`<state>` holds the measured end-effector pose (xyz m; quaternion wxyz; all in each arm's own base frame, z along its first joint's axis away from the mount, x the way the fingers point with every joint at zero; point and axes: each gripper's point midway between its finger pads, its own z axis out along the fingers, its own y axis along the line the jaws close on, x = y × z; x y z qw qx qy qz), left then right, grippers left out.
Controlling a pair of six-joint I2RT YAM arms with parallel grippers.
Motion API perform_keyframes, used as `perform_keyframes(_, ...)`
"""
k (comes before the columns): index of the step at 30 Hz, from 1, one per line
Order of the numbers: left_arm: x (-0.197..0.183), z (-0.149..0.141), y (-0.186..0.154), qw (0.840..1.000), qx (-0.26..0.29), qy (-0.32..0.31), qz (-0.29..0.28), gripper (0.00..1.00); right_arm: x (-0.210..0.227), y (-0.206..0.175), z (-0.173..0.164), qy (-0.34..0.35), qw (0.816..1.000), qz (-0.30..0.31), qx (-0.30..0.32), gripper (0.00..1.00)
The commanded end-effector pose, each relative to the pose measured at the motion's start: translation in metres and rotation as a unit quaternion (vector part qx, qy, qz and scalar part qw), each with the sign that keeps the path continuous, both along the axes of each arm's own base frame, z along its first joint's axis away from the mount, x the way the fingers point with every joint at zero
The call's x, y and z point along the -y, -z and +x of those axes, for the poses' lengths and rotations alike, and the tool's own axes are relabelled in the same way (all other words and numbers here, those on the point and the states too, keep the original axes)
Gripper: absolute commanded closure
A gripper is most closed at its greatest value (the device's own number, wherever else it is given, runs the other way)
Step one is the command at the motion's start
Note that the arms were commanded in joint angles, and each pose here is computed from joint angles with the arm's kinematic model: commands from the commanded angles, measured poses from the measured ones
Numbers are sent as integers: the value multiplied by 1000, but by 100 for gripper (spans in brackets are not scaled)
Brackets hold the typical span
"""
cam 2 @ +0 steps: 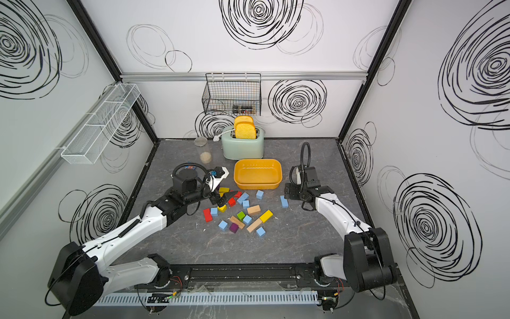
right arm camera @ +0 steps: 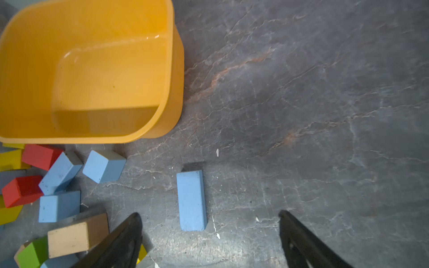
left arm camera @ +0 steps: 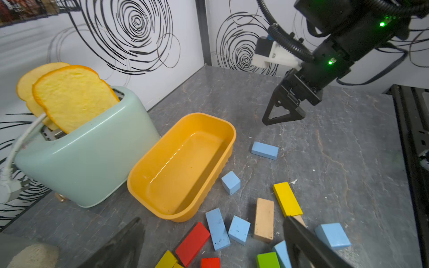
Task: Pick out the blue building blocks
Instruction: Pick up the building block from the center of the board.
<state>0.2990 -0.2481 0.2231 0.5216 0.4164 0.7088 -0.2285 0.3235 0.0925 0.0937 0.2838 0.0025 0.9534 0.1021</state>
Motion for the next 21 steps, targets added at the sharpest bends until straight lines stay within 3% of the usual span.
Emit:
perform_keyframes(1,11,-11,8,999,-2,35,5,4,-5,17,-10,5,999,-12,-42,14)
perform_keyframes(6,12,-8,16,1000,-1,27,12,4,-8,40,-16,19,995,-40,-89,19)
perform_keyframes(13,6,-5,16,999,7,27,17,4,-17,44,-11,10,995,-38,-89,20)
perform_keyframes(21,-5,1,11,1000,14,5,13,4,-17,55,-8,3,994,-52,-100,30)
